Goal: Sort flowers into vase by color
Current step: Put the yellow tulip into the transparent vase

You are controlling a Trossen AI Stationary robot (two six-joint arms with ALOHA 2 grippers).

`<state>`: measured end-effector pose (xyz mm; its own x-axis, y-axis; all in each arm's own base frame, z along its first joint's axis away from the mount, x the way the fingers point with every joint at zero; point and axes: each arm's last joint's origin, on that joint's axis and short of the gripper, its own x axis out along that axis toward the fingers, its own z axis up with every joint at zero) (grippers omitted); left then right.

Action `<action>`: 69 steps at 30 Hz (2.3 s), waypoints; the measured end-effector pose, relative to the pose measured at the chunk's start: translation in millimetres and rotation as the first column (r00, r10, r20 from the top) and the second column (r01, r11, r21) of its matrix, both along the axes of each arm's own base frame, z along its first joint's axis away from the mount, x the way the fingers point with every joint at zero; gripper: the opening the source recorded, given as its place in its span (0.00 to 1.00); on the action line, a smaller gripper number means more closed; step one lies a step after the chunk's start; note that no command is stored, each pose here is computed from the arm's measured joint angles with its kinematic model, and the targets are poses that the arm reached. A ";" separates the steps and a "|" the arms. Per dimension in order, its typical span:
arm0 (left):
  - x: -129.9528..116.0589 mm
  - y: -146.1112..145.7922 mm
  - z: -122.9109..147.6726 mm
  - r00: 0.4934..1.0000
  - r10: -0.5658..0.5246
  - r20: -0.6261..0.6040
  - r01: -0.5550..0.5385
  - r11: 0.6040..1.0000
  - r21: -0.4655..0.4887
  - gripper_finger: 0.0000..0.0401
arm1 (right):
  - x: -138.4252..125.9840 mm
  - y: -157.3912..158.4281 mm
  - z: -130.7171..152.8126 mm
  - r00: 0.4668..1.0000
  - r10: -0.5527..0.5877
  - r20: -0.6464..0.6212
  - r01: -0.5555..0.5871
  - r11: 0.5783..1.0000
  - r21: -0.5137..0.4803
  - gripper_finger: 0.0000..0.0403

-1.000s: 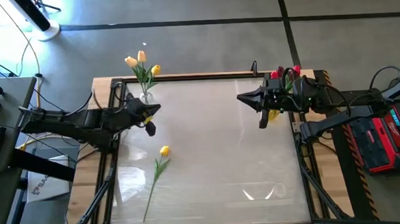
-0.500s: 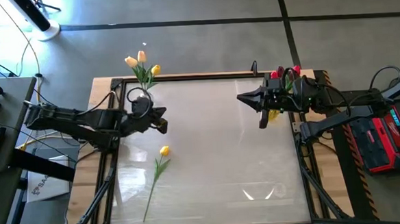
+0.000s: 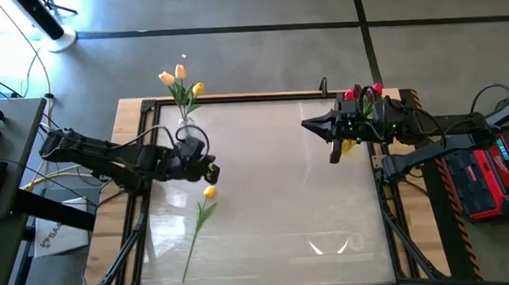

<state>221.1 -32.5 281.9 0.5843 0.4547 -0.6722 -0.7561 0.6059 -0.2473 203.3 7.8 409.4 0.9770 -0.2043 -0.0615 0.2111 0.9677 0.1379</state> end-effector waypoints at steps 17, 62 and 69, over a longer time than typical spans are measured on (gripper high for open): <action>-35.5 -43.8 -16.3 0.978 0.102 -0.181 -0.159 0.928 -0.336 0.00 | 0.0 0.0 0.0 1.000 0.000 0.000 0.000 1.000 0.000 0.00; -5.8 -120.2 -105.8 0.872 0.081 -0.483 -0.309 0.856 -0.414 0.38 | 0.0 0.0 0.0 1.000 0.000 0.000 0.000 1.000 0.000 0.00; -3.0 -112.1 -135.7 0.897 0.026 -0.441 -0.293 0.782 -0.550 0.38 | -0.1 0.0 0.0 1.000 0.000 0.000 0.000 1.000 0.000 0.00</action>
